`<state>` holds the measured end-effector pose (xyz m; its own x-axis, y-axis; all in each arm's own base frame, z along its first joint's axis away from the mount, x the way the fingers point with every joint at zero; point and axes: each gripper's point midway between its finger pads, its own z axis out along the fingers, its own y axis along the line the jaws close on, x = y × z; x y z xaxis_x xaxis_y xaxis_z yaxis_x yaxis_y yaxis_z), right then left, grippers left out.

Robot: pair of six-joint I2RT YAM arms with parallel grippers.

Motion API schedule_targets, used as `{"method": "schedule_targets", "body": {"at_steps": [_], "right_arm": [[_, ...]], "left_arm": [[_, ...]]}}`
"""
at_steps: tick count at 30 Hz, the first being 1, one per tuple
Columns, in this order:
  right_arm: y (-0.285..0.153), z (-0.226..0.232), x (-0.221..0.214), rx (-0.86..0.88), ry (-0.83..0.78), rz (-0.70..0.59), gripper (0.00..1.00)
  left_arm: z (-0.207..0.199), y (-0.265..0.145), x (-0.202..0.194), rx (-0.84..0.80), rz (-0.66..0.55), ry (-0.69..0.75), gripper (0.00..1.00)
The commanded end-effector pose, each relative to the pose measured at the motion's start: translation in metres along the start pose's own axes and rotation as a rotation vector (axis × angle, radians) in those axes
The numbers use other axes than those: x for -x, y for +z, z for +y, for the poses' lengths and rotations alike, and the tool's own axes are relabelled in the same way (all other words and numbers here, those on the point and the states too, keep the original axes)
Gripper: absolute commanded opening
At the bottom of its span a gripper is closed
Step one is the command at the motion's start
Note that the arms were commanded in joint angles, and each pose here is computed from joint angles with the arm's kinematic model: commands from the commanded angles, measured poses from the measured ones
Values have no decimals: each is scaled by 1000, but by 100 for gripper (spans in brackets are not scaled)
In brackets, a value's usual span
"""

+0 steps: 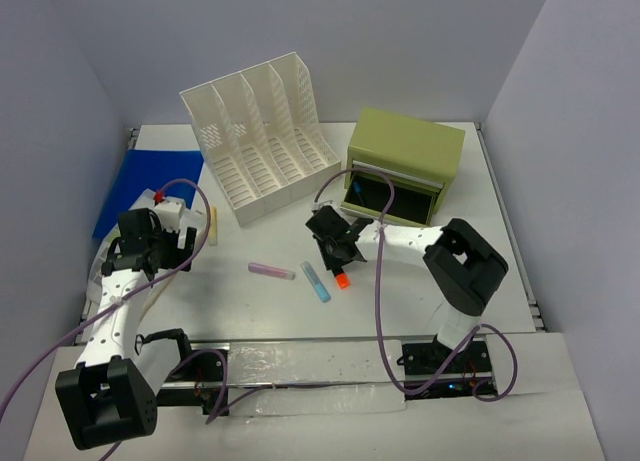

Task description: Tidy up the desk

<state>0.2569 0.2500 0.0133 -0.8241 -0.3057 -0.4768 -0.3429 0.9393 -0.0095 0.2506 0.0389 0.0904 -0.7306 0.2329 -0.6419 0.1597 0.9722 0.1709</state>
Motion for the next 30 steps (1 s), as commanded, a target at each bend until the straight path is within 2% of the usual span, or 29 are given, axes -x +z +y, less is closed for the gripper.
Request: {"method": "schedule_targets", "body": {"at_steps": [1, 4, 5, 7, 9, 10, 11, 13, 16, 18, 24, 27, 28, 30], "right_arm": [[-19, -16, 18, -90, -82, -64, 0], [-47, -25, 47, -178, -138, -200, 0], [-64, -35, 65, -288, -188, -298, 0], [-105, -47, 100, -404, -201, -484, 0], [-139, -73, 126, -588, -265, -622, 0], [-145, -77, 135, -606, -258, -694, 0], [-158, -94, 143, -722, -365, -728, 0], [-162, -111, 152, -803, -417, -786, 0], [-140, -131, 164, -846, -479, -743, 1], [-124, -138, 167, -870, -534, -701, 5], [-107, -153, 186, -954, -640, -700, 9], [-91, -156, 189, -995, -710, -634, 15], [-85, -157, 189, -1002, -722, -619, 34], [-81, -158, 186, -1012, -737, -599, 50]], "left_arm": [[5, 0, 11, 22, -51, -10, 99], [4, 1, 10, 17, -50, -8, 99], [4, 1, 9, 18, -49, -9, 99], [3, 1, 9, 16, -49, -10, 99], [4, 1, 10, 17, -51, -12, 99], [4, 1, 10, 18, -51, -13, 99], [3, 0, 10, 16, -54, -14, 99], [4, 0, 9, 22, -57, -13, 99], [3, 0, 7, 22, -57, -6, 99], [4, 0, 6, 27, -54, -4, 99], [5, 1, 5, 34, -49, 0, 99], [6, 1, 5, 36, -50, 2, 99], [6, 2, 4, 37, -49, 3, 99], [7, 2, 3, 43, -49, 6, 99]]}}
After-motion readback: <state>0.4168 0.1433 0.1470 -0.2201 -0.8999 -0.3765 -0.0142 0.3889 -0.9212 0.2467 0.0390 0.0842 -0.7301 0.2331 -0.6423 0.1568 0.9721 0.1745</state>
